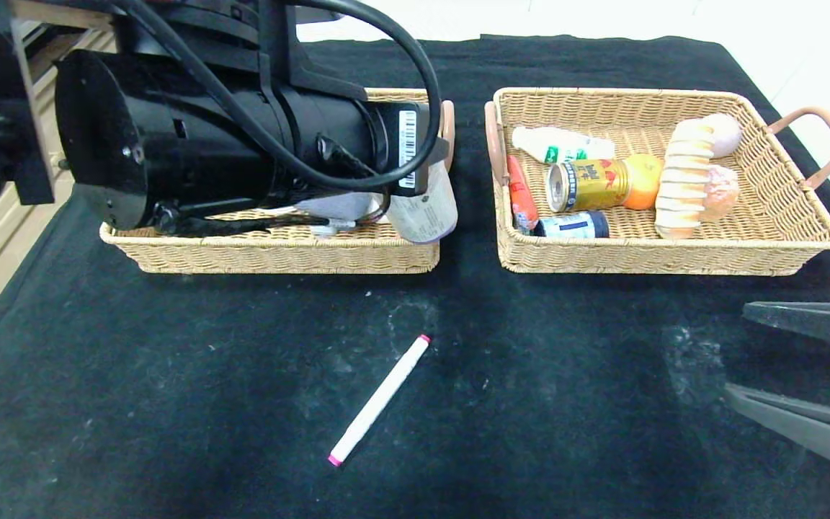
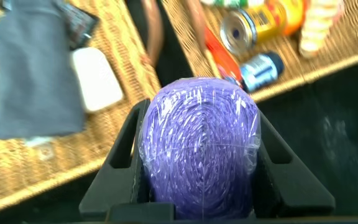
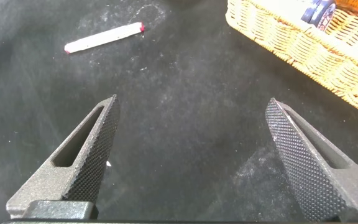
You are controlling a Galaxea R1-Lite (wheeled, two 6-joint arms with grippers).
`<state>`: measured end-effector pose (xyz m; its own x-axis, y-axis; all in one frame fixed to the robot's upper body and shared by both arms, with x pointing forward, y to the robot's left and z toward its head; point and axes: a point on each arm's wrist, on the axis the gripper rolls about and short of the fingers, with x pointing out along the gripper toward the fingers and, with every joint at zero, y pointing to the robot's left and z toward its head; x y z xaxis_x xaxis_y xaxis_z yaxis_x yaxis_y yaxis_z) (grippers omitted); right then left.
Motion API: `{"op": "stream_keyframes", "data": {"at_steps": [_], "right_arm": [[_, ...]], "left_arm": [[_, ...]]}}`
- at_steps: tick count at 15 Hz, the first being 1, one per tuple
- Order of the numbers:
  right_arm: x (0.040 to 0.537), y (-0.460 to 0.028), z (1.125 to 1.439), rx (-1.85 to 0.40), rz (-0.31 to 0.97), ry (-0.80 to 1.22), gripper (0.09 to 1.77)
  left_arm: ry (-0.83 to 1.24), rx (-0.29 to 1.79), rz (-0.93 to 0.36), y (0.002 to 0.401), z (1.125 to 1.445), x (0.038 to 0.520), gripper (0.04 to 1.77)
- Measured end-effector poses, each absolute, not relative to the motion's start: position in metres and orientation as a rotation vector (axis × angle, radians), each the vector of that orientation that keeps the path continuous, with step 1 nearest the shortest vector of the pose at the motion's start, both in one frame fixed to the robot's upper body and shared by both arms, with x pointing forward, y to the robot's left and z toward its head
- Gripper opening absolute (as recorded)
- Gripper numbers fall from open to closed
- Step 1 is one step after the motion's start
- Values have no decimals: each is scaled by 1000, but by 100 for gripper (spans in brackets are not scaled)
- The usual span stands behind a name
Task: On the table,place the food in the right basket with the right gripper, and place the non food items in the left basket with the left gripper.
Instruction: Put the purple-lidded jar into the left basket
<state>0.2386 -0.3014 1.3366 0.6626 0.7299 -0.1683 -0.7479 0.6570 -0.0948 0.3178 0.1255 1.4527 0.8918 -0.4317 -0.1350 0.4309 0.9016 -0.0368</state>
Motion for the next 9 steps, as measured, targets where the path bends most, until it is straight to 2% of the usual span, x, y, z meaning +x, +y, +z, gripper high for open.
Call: {"op": "stream_keyframes", "data": {"at_steps": [9], "right_arm": [[239, -301, 1337, -162, 837, 118, 171]], "left_arm": [[48, -61, -402, 155, 1470, 366, 88]]}}
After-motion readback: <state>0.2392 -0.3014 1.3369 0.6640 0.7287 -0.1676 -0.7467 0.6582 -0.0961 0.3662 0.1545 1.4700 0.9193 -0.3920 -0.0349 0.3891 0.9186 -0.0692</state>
